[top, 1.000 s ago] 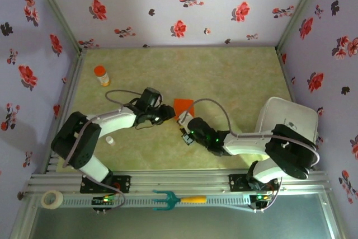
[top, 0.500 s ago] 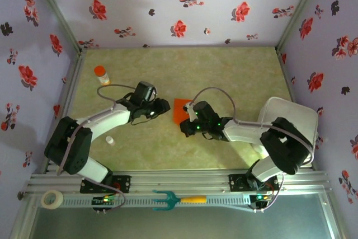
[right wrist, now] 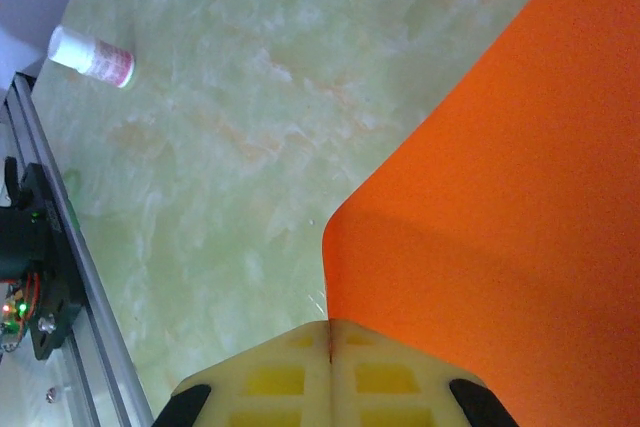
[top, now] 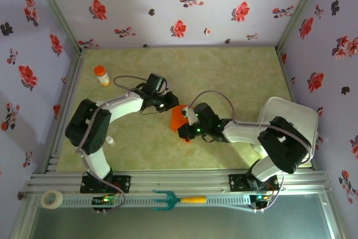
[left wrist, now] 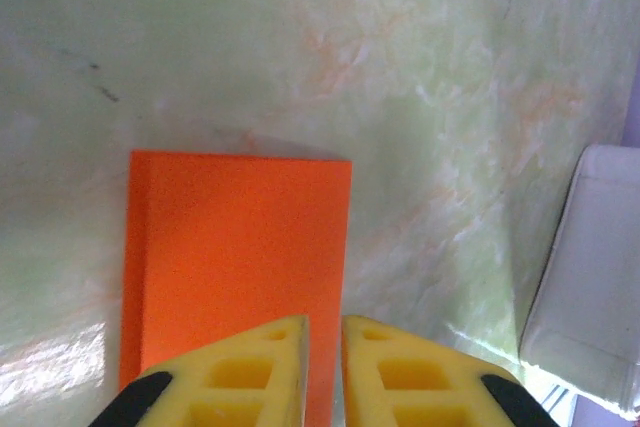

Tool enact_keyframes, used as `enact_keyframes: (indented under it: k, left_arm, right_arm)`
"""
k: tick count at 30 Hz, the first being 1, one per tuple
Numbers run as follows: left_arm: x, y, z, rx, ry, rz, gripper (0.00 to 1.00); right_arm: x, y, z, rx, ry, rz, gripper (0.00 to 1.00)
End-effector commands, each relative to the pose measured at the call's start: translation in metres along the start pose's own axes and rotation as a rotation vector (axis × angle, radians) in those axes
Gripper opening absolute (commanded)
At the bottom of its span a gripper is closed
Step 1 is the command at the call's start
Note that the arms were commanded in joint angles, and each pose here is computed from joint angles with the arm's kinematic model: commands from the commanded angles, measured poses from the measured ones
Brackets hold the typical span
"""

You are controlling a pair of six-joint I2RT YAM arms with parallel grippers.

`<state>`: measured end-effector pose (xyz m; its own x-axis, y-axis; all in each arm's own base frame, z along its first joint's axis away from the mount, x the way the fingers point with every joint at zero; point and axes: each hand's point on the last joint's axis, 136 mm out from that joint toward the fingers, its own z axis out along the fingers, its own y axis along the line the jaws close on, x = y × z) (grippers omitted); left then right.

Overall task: Fold a paper plane with a square sheet of paper (pick it up from the middle)
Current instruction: Third fold the triangle at the center of the table.

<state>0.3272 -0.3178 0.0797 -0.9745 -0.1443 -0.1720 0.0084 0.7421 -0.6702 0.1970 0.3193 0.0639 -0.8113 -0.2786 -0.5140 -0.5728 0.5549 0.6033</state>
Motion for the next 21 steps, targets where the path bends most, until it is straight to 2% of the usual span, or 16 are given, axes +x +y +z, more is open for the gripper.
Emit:
enact_keyframes:
  k: [1,10,16,21]
  left_arm:
    - [0.011,-0.004,0.018,0.003,0.082,0.051,0.16]
    - [0.024,0.027,0.053,-0.071,0.159,0.016,0.13]
    - [0.037,0.05,0.062,-0.117,0.189,-0.008,0.13]
    - [0.039,0.055,0.061,-0.124,0.186,-0.012,0.13]
  right_arm:
    - [-0.001,0.0,0.0,-0.018,-0.019,-0.015,0.0]
    - [0.003,-0.008,0.002,0.014,-0.015,-0.007,0.0]
    - [0.003,-0.022,0.0,0.085,-0.01,0.015,0.0]
    - [0.005,-0.042,-0.003,0.165,0.007,0.058,0.0]
